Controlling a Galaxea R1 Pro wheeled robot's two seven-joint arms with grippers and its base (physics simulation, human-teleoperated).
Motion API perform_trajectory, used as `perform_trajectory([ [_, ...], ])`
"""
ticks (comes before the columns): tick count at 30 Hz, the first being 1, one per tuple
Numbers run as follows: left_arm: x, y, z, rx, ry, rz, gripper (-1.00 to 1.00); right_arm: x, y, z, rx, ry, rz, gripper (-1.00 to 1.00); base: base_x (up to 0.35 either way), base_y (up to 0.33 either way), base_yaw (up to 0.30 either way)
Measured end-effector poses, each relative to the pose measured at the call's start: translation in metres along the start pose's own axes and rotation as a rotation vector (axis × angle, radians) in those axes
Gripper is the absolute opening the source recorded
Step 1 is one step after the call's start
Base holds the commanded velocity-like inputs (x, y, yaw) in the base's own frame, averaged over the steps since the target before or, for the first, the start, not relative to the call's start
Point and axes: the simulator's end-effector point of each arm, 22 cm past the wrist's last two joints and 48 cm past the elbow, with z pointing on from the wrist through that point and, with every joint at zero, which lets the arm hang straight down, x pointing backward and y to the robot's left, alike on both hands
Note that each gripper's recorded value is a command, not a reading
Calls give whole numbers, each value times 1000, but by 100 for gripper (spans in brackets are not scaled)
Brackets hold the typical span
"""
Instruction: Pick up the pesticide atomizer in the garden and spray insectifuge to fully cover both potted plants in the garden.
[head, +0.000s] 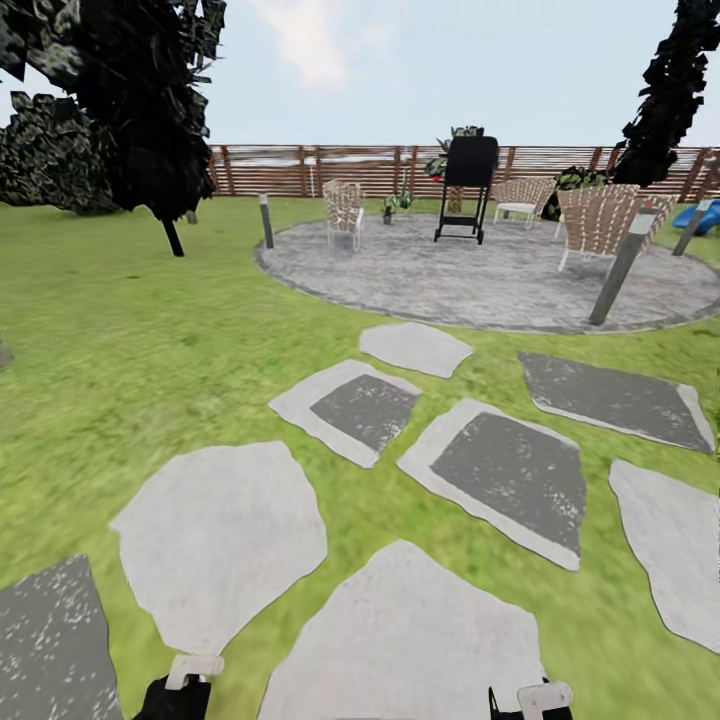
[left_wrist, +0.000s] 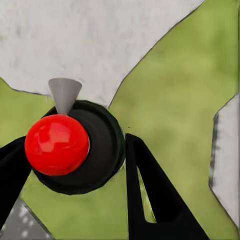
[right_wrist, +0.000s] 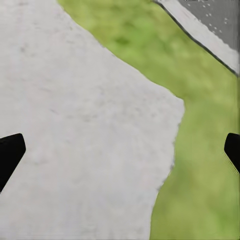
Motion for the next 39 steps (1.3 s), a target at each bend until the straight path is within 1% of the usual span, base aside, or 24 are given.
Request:
perform_trajectory([
  [11, 0, 0, 0, 1, 0, 1, -100, 0, 0, 0, -1, 0, -1, 100, 336, 24, -37],
  [14, 0, 0, 0, 1, 0, 2, -100, 1, 0, 0, -1, 1, 0, 100, 33, 16, -184],
  [21, 0, -1, 0, 2, -1, 4, -100, 0, 0, 0, -1, 1, -1, 100, 4, 2, -23],
  [26, -11, -1, -3, 1, -21, 2, -100, -9, -2, 0, 4, -19, 2, 100, 0, 0, -1],
  [32, -21, 1, -12, 1, -22, 2, -100, -21, -6, -6, 4, -19, 2, 100, 0, 0, -30],
  [39, -36, 2, -23, 1, -26, 1, -100, -37, -12, -13, 5, -23, 2, 100, 0, 0, -160],
])
